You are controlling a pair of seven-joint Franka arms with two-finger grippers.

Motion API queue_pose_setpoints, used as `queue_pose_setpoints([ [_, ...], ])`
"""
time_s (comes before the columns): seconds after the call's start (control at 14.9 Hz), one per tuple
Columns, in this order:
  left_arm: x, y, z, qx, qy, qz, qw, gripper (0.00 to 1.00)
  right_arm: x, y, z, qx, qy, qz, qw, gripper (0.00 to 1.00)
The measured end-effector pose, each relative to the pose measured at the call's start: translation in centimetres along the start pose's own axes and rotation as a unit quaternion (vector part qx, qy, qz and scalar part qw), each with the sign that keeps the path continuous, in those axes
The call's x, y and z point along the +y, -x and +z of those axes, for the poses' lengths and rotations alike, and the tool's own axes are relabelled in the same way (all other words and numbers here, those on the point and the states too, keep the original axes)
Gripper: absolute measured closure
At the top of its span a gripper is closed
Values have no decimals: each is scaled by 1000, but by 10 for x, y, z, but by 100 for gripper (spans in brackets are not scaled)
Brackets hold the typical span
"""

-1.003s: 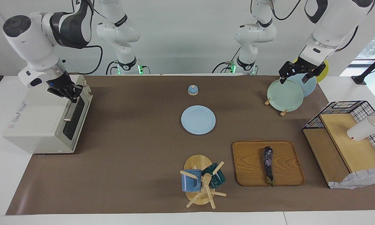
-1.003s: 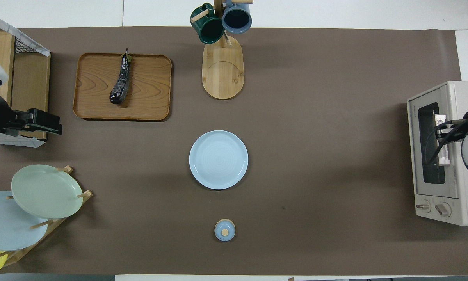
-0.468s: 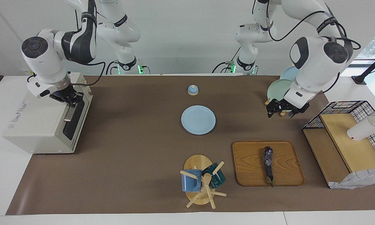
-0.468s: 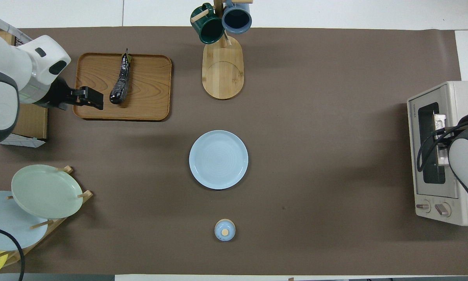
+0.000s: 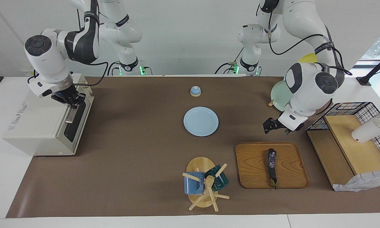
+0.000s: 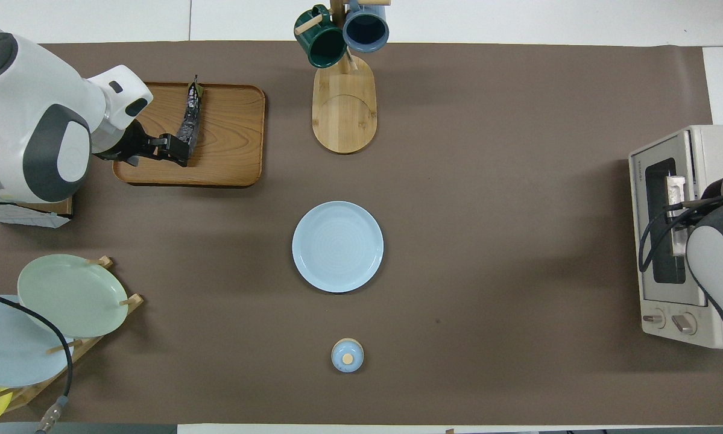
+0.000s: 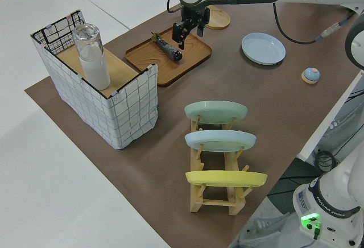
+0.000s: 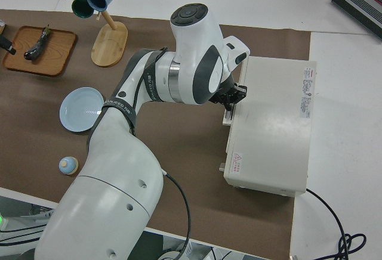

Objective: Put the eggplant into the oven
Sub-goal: 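Reach the left gripper to the eggplant while the right gripper reaches the oven door, then grasp the eggplant with the left gripper while the right gripper pulls the door open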

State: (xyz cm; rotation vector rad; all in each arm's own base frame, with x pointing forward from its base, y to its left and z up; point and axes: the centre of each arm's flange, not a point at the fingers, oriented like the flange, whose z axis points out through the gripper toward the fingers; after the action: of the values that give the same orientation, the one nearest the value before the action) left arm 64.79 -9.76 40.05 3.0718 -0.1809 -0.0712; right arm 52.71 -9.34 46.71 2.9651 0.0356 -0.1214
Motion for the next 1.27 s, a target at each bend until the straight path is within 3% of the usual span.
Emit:
queue_pose_setpoints([
  [0.47,0,-56,45,27,-16,21,999,0,-37,-6,8,25,-7,17,1000,99],
  [0.87,1,-61,65,46,-37,46,997,0,-86,-16,44,29,-43,22,998,99],
  [1.27,9,-53,86,33,-37,53,997,0,-100,-17,62,48,-52,19,997,99],
])
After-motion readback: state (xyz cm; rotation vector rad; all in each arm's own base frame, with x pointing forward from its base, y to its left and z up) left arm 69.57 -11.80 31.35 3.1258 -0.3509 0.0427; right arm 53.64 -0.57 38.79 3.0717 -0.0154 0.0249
